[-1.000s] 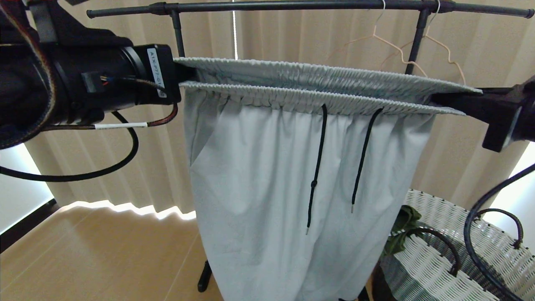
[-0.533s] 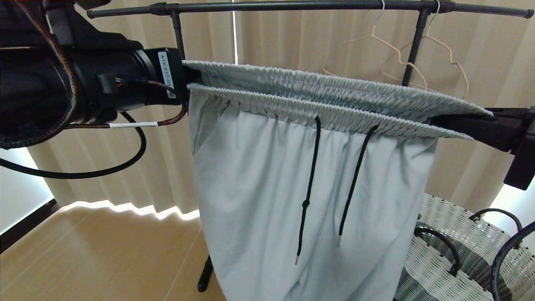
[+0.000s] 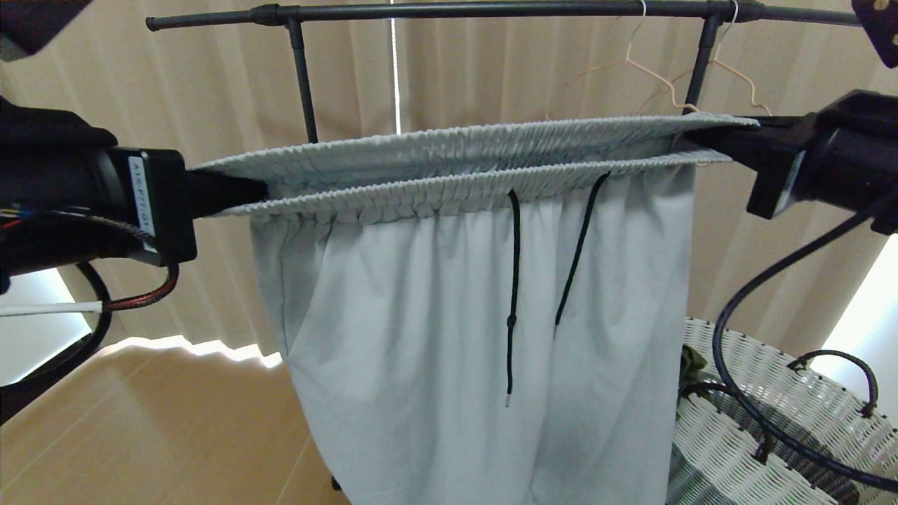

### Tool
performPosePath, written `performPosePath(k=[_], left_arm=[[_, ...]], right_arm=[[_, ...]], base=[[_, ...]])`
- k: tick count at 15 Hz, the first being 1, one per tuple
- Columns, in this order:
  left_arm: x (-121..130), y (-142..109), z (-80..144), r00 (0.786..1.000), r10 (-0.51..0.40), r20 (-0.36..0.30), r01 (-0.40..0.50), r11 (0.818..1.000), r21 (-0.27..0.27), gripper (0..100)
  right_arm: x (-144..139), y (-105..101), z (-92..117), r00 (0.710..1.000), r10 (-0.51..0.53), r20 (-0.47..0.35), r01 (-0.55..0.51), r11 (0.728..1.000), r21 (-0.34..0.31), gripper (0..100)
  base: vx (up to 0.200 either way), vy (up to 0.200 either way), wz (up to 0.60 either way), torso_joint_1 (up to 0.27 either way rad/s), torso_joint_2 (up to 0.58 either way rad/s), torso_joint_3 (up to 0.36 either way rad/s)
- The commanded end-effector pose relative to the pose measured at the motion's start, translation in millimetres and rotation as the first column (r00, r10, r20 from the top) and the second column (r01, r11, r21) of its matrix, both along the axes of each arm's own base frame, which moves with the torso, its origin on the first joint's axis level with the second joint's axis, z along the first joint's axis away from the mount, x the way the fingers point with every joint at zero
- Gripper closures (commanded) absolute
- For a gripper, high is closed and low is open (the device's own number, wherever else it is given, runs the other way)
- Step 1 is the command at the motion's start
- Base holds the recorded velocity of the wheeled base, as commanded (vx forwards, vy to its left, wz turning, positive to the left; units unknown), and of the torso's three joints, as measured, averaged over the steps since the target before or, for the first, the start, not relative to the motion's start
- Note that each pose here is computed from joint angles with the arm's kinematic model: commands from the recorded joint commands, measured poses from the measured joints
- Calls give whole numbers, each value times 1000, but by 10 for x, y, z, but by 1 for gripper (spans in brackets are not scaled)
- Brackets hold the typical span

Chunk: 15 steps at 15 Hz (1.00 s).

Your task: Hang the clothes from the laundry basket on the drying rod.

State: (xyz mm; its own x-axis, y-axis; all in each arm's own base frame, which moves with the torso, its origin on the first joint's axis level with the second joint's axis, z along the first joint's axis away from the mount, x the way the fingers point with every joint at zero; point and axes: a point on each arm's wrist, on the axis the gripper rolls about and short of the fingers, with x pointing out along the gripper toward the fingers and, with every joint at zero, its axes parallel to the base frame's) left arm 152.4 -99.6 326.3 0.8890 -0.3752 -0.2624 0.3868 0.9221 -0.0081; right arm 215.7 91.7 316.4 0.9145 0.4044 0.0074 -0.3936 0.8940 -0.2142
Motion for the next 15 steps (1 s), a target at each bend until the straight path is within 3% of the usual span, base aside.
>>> performPosePath(k=[1,5,8,13,15], left_arm=[[-156,43,29,999,-32,20,32,999,-14,100],[-345,-35,-15,989,-143,21,143,990,-9,100],[-463,-52,13,979,-201,41,202,979,-9,100],[-402,-84,48,981,-188,54,188,982,-3,100],[-228,-119,162,986,-141,86,140,990,28,100]], right_arm=[[307,121,-11,1000,-2,-4,2,1000,-1,100],[533,222,-48,1000,27,11,-27,1000,5,100],[532,222,-39,999,27,24,-27,1000,10,100],[373,149,97,998,15,58,-17,1000,21,100],[261,102,237,998,14,64,-15,1000,22,100]], base=[[0,0,0,0,0,0],[0,0,0,0,0,0],[0,0,0,0,0,0],[0,0,0,0,0,0],[0,0,0,0,0,0]])
